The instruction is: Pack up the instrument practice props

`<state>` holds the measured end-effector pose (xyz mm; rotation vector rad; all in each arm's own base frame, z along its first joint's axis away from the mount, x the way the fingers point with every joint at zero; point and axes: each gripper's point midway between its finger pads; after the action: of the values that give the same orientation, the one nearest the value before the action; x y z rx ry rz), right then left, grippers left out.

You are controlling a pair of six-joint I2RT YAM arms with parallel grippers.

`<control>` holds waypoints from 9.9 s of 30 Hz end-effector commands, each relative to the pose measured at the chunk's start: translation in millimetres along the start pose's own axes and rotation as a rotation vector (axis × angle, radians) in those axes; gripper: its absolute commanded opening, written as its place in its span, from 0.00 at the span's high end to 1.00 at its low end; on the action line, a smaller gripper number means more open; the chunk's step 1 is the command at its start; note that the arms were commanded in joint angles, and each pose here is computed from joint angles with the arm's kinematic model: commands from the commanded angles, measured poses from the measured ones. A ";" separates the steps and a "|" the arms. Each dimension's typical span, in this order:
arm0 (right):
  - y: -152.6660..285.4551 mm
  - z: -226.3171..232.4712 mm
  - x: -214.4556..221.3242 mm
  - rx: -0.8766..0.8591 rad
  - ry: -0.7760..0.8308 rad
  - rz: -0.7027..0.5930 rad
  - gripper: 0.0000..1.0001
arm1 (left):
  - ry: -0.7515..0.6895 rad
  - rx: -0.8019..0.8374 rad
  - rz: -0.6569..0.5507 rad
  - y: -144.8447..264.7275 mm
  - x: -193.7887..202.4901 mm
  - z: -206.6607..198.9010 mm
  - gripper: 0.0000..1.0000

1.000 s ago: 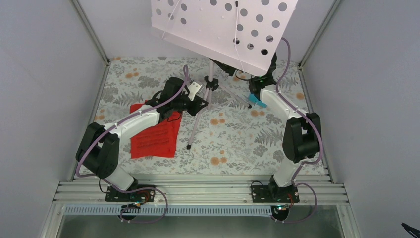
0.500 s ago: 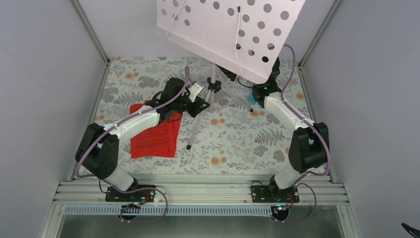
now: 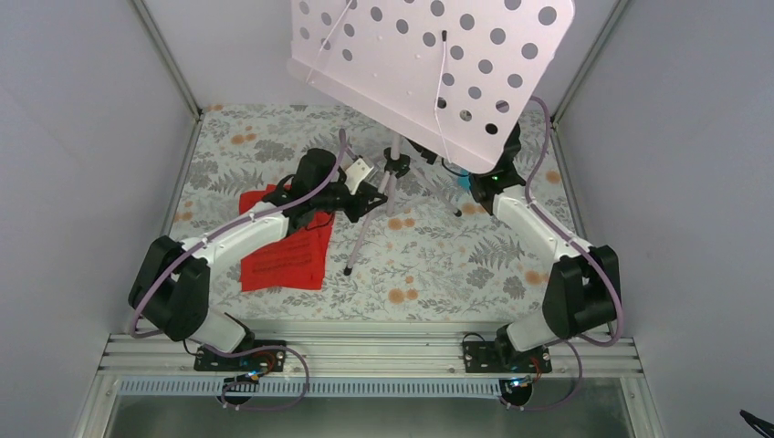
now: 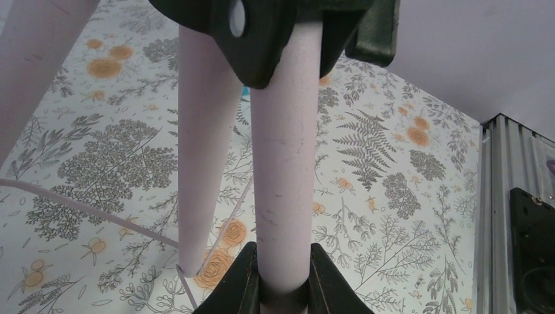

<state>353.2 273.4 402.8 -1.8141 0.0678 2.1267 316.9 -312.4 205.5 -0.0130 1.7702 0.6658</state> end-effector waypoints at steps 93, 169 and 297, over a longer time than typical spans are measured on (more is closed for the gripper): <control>12.1 62.7 0.9 0.100 -0.013 0.105 0.63 | -0.261 0.168 -0.310 46.5 -61.8 -89.6 0.98; 71.8 98.3 -33.8 0.230 -0.137 -0.178 0.96 | -0.163 -0.210 -0.506 -35.0 -76.8 -109.8 0.44; 189.1 11.1 76.3 0.992 -0.453 -0.018 0.12 | 1.028 -0.944 -0.001 -54.5 104.8 96.2 0.39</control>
<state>279.0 119.5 301.7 -0.7435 0.7906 1.9067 340.8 -276.1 30.6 -0.9243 2.2965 1.8600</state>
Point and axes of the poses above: each gripper's point midway between its finger pads, its own y axis back along the fingers, its own z axis along the line the jaws close on, x = y × z, and after that the axes turned 8 degrees about -y, right-handed
